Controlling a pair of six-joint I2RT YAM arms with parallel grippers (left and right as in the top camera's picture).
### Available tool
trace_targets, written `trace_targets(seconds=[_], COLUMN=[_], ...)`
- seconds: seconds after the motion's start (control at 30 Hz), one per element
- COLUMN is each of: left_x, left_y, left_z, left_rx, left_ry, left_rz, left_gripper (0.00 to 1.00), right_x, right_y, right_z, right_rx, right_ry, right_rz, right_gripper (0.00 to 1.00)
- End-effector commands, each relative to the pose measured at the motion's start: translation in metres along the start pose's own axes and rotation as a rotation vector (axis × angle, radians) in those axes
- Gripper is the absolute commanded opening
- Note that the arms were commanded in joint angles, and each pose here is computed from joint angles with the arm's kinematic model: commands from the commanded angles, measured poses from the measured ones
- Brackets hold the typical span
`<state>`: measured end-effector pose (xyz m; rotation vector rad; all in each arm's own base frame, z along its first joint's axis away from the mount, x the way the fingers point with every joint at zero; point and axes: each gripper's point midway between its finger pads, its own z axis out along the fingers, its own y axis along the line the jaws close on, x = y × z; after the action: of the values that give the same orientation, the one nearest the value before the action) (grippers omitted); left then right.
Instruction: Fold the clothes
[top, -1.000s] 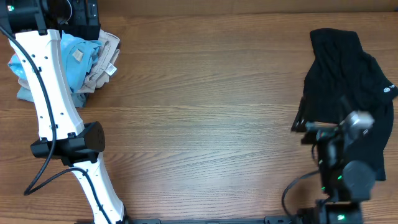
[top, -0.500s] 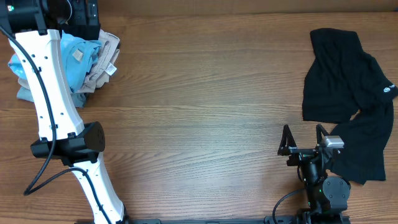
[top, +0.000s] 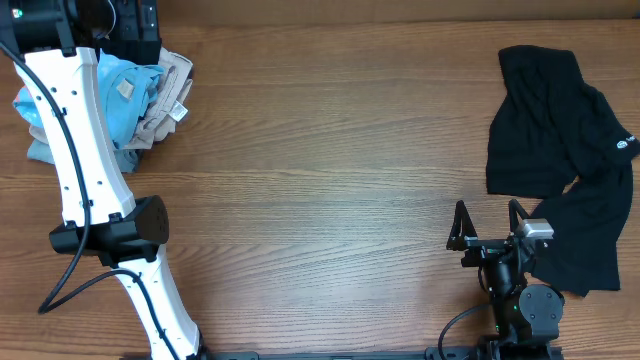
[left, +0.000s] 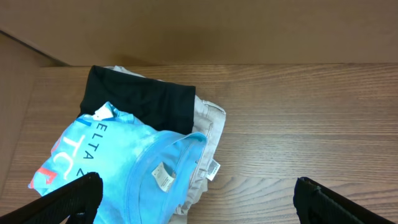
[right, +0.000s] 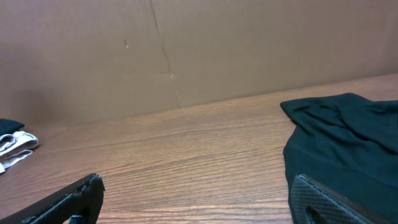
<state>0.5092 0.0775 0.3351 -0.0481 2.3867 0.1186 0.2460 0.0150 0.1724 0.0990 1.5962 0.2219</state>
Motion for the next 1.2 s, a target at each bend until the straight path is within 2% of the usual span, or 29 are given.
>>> trace_targets(seconds=[0.0,0.6,0.77,0.93,1.07,1.17], left_x=[0.003,0.003,0.022,0.057,0.068,0.070], left_y=[0.001,0.000,0.002,0.002,0.002,0.000], left_z=[0.004,0.003,-0.007,-0.032,-0.061,-0.077], left_rx=[0.006,0.006,-0.009,-0.024,-0.040,-0.044], left_ry=[0.012,0.015,0.075,0.156,0.092,-0.026], left_rz=[-0.006,-0.006,-0.005,0.028,0.045,0.043], left_gripper=[1.00,1.00,1.00,1.00,1.00,1.00], right_x=[0.002,0.002,0.002,0.002,0.002,0.002], right_y=[0.001,0.001,0.001,0.001,0.001,0.001], right_z=[0.000,0.000,0.000,0.000,0.000,0.000], right_rx=[-0.009,-0.009,-0.009,-0.009,-0.009,-0.009], right_ry=[-0.002,-0.002,-0.002,-0.002,-0.002,-0.002], right_rz=[-0.004,-0.004,-0.004,-0.004,-0.004,-0.004], right_gripper=[1.00,1.00,1.00,1.00,1.00,1.00])
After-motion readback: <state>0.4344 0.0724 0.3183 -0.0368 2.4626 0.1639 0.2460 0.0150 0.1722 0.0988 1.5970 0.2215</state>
